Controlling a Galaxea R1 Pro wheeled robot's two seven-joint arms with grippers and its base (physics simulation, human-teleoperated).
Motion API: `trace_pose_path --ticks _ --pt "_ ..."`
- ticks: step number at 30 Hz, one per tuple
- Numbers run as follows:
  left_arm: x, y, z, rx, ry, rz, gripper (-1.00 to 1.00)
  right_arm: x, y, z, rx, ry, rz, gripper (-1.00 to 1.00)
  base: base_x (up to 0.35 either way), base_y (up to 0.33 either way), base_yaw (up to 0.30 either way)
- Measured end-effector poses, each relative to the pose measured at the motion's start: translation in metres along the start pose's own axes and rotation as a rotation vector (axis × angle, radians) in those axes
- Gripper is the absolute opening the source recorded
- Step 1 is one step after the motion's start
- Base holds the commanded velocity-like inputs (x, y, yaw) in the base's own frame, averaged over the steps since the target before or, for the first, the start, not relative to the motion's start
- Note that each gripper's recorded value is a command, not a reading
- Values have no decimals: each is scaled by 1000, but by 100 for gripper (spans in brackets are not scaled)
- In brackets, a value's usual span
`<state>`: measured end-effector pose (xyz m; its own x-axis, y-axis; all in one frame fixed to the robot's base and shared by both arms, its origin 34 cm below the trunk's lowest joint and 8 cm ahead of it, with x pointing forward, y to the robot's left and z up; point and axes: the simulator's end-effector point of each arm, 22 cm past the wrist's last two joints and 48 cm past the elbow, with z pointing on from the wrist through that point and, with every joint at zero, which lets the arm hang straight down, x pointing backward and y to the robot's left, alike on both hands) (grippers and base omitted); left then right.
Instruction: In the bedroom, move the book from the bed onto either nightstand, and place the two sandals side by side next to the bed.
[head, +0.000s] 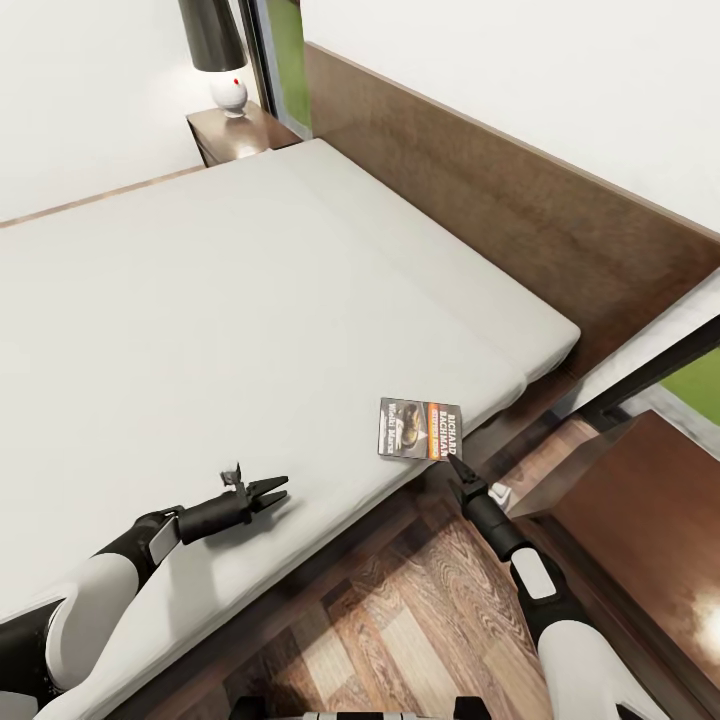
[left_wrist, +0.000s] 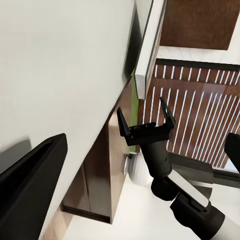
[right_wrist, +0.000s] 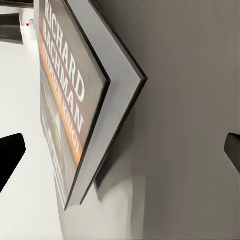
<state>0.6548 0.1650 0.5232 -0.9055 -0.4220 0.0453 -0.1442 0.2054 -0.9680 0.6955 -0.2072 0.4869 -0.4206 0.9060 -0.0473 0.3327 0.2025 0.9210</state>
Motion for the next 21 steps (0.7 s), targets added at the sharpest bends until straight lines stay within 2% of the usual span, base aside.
trace_pose_path --ticks 18,21 --pt "0 0 0 0 -1 -1 100 -4 2 -1 -4 -6 -7 100 0 0 0" --pt "0 0 0 0 0 -1 100 -15 3 -3 -6 -17 -24 100 0 0 0"
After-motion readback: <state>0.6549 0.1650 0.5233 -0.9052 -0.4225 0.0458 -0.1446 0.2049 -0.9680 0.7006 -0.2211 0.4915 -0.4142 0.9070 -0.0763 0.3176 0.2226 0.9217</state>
